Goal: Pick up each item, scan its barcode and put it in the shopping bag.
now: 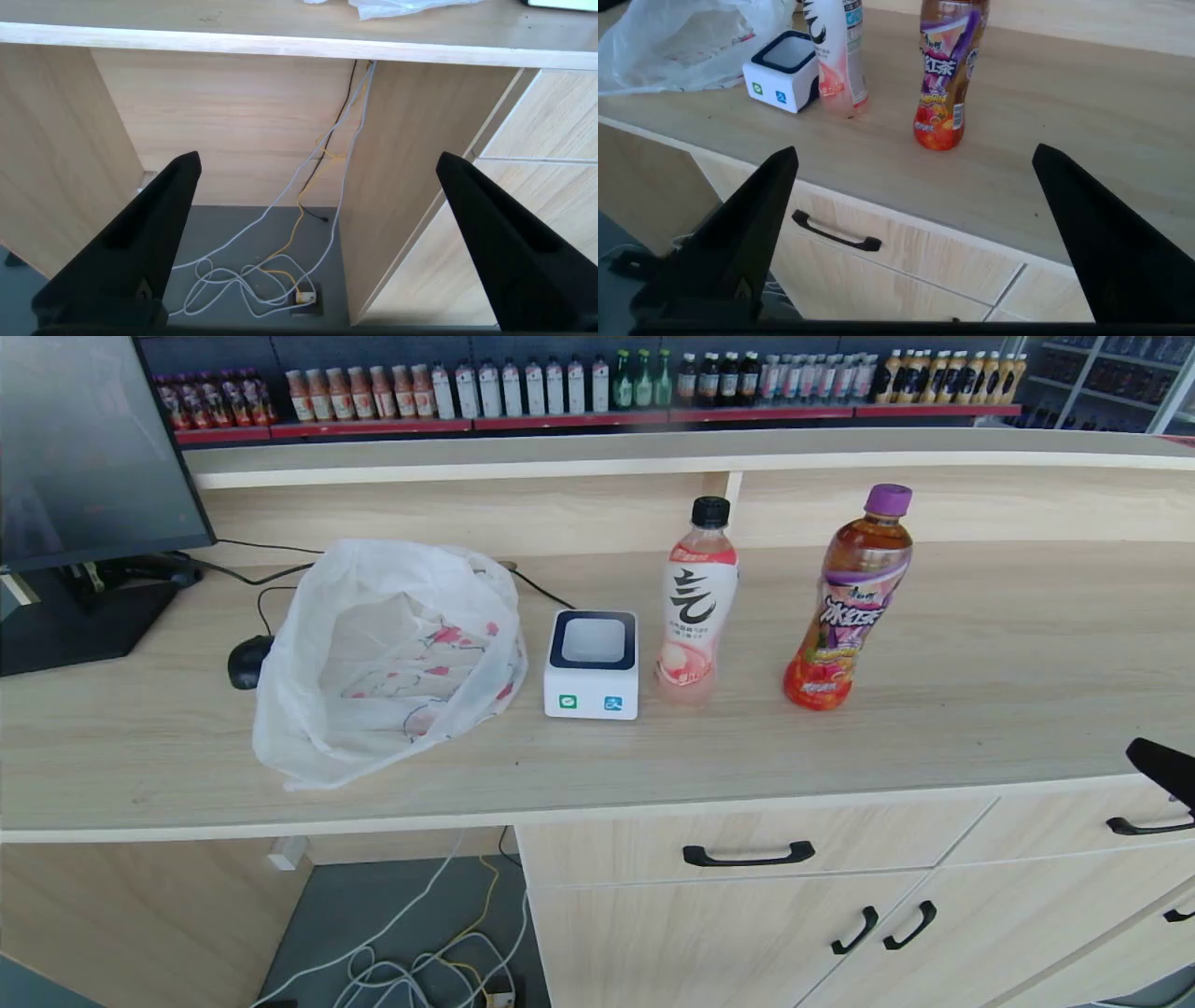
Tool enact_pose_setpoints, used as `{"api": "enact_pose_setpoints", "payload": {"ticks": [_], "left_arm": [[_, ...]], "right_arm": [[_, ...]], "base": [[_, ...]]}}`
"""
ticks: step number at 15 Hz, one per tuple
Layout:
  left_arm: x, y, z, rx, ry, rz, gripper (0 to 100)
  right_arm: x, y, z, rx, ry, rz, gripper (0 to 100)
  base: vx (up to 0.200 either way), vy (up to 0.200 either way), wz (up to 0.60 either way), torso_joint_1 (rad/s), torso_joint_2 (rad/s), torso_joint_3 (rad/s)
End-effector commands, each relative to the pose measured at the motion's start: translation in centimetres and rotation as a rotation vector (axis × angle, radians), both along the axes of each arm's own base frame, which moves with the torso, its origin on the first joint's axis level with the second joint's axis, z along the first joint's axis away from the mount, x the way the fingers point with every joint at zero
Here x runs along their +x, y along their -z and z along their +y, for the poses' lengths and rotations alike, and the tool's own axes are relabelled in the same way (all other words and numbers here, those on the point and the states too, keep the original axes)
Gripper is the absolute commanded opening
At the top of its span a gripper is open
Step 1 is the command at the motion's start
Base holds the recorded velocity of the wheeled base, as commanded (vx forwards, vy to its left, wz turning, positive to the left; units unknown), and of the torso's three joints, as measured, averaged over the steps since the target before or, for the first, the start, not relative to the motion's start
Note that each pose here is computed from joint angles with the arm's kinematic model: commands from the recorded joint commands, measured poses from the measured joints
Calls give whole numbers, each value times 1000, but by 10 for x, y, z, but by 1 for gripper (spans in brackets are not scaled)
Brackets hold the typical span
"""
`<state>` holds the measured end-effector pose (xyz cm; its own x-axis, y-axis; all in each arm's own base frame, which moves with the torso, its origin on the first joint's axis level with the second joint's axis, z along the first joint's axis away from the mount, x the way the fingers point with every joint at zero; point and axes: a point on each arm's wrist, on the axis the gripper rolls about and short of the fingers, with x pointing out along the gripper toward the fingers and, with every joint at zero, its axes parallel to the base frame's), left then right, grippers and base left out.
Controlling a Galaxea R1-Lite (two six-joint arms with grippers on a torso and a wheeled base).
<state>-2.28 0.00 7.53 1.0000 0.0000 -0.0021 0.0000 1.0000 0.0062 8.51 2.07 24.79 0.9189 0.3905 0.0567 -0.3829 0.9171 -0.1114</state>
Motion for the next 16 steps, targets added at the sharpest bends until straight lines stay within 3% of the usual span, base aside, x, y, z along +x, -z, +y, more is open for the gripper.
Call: {"api": "enact_pose_setpoints", "payload": {"ticks": [1, 6, 11, 16], "left_arm": [[0, 0, 0, 0, 0, 1, 100], [0, 0, 0, 0, 0, 1, 100], [0, 0, 0, 0, 0, 1, 100], [0, 0, 0, 0, 0, -1, 100]], "right_arm": [[29, -12, 7, -19, -9, 26, 100], [49, -28, 28, -41, 70, -19, 100], [89, -28, 93, 52, 189, -84, 100], [108, -19, 107, 61, 188, -91, 100]], "base": [[0, 0, 0, 0, 0, 0], [0, 0, 0, 0, 0, 0], [0, 0, 0, 0, 0, 0], [0, 0, 0, 0, 0, 0]]}}
